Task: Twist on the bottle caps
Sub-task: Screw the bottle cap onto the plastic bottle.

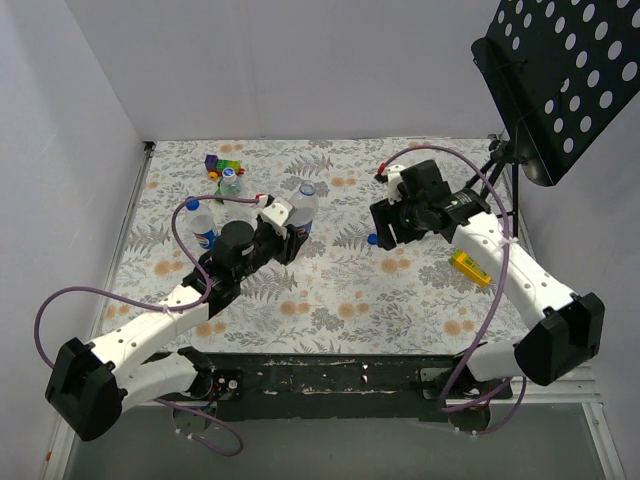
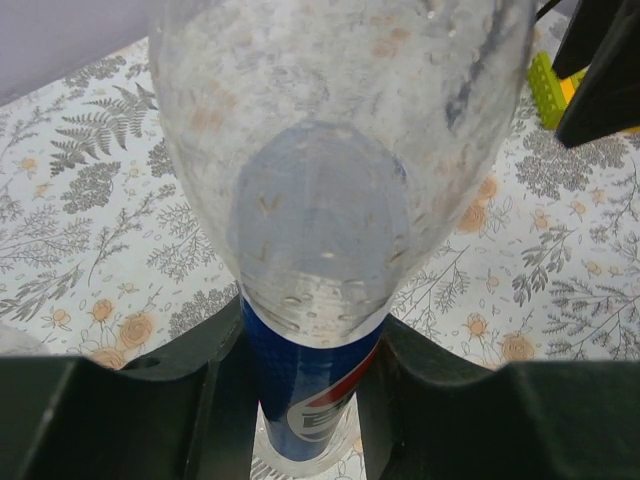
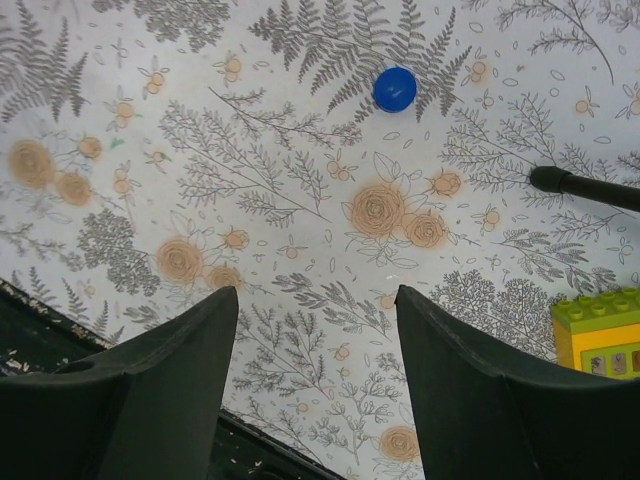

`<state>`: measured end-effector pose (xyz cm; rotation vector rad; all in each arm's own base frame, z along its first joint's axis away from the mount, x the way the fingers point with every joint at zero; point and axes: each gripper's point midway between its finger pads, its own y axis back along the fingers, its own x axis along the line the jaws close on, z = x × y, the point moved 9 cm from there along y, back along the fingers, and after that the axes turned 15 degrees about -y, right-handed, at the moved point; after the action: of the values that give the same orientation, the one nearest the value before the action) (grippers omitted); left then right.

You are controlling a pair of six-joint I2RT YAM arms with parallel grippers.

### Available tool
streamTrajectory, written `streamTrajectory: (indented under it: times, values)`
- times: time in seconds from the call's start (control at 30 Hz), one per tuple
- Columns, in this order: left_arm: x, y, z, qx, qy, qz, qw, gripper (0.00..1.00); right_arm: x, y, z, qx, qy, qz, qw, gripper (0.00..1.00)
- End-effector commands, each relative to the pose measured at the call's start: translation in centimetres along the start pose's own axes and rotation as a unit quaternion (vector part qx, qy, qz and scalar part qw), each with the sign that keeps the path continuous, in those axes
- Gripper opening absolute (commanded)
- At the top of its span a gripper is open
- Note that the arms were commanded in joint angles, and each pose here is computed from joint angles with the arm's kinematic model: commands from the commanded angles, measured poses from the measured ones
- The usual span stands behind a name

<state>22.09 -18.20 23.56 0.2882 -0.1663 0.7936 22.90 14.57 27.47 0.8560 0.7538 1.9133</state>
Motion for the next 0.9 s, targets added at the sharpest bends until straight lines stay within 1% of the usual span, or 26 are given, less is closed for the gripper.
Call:
streamTrajectory:
  times: [0.0, 0.17, 0.2, 0.3, 0.57, 0.77, 0.87]
  values:
    - [0.8, 0.6, 1.2, -0.032, 0.009, 0.037, 0.999, 0.28, -0.8, -3.0, 1.1, -0.018, -0.017, -0.046, 0.999, 0.70]
    - [0.8, 0.8, 1.4, -0.038, 0.008, 0.042, 0.998, 0.28, -1.6, -7.1, 1.8, 0.035, -0.015, -0.080, 0.996, 0.67]
    - [1.2, 1.0, 1.4, -0.037, 0.007, 0.062, 0.997, 0.28, -1.7, -7.9, 1.9, 0.046, -0.014, -0.084, 0.995, 0.67]
    - [1.4, 1.1, 1.4, -0.035, 0.007, 0.075, 0.997, 0.28, -2.2, -10.2, 2.2, 0.072, -0.013, -0.108, 0.992, 0.67]
    - [1.5, 1.2, 1.6, -0.040, 0.004, 0.075, 0.996, 0.28, -3.0, -15.0, 3.5, 0.106, -0.010, -0.141, 0.984, 0.64]
    - [1.5, 1.3, 1.6, -0.040, 0.003, 0.075, 0.996, 0.28, -3.3, -17.9, 3.7, 0.132, -0.011, -0.140, 0.981, 0.58]
    - [1.6, 1.2, 1.6, -0.039, 0.003, 0.074, 0.996, 0.28, -3.3, -18.7, 3.5, 0.141, -0.014, -0.139, 0.980, 0.55]
